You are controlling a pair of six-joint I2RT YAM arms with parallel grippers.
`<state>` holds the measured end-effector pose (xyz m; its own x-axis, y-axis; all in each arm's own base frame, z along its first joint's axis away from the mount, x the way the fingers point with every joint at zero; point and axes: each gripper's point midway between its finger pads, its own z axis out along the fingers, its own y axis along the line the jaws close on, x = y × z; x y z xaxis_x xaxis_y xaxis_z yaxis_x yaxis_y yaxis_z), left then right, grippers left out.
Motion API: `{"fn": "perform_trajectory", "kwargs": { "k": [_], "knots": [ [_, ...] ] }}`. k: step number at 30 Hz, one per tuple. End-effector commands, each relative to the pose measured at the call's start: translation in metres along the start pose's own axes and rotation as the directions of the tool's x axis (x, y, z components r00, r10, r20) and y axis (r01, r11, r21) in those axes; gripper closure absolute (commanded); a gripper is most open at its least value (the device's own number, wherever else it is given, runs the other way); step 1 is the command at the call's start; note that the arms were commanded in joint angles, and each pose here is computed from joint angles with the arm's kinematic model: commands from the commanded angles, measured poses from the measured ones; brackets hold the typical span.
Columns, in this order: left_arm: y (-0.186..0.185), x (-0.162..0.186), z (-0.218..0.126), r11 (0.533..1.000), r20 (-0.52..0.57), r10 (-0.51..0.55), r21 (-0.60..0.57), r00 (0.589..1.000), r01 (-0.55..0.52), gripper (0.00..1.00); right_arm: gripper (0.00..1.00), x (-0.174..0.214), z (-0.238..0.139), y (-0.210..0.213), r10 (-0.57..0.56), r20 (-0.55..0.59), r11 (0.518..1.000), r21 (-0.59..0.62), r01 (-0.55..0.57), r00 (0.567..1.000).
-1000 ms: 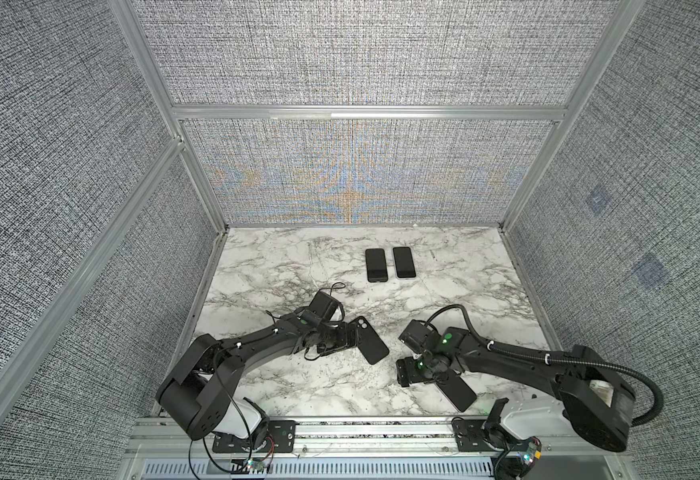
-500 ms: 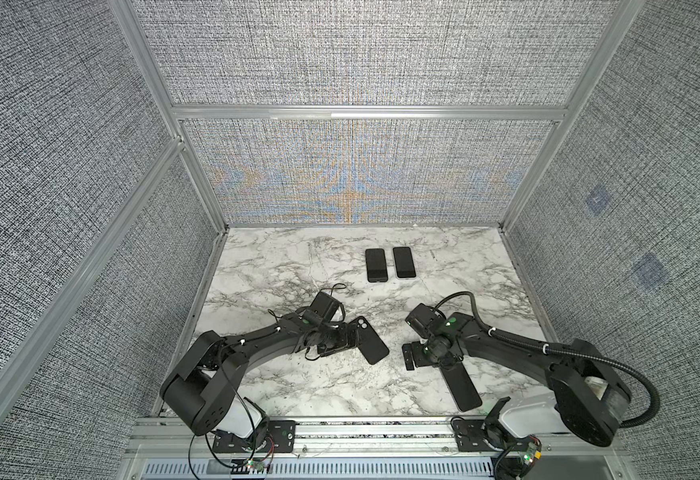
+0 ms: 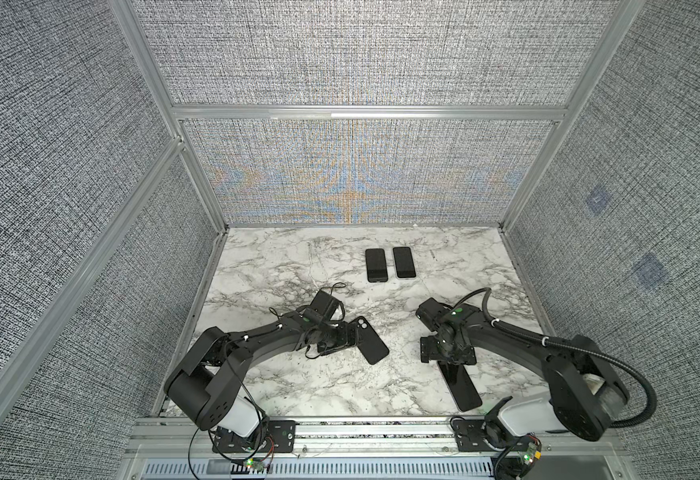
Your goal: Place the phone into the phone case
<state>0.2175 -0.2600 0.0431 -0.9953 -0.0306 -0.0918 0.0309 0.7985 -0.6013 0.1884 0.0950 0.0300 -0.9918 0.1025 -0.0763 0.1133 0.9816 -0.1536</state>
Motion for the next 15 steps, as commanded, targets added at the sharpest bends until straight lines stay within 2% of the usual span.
{"fn": "perform_trajectory", "kwargs": {
  "k": [1,8,15],
  "knots": [
    [-0.003,-0.002,-0.002,0.999,0.005,0.024,0.024,1.000,-0.024,0.12,0.01,0.010,0.006,-0.003,0.053,-0.046,0.999,0.003,-0.053,0.998],
    [0.000,-0.003,-0.003,0.999,0.003,0.021,0.028,1.000,-0.021,0.12,0.01,0.012,0.011,-0.022,0.114,-0.026,0.993,0.025,-0.114,0.993],
    [-0.002,-0.005,-0.003,0.999,0.005,0.024,0.038,1.000,-0.024,0.12,0.01,0.012,0.025,-0.028,0.231,-0.047,0.969,-0.076,-0.234,0.972]
  ]
}}
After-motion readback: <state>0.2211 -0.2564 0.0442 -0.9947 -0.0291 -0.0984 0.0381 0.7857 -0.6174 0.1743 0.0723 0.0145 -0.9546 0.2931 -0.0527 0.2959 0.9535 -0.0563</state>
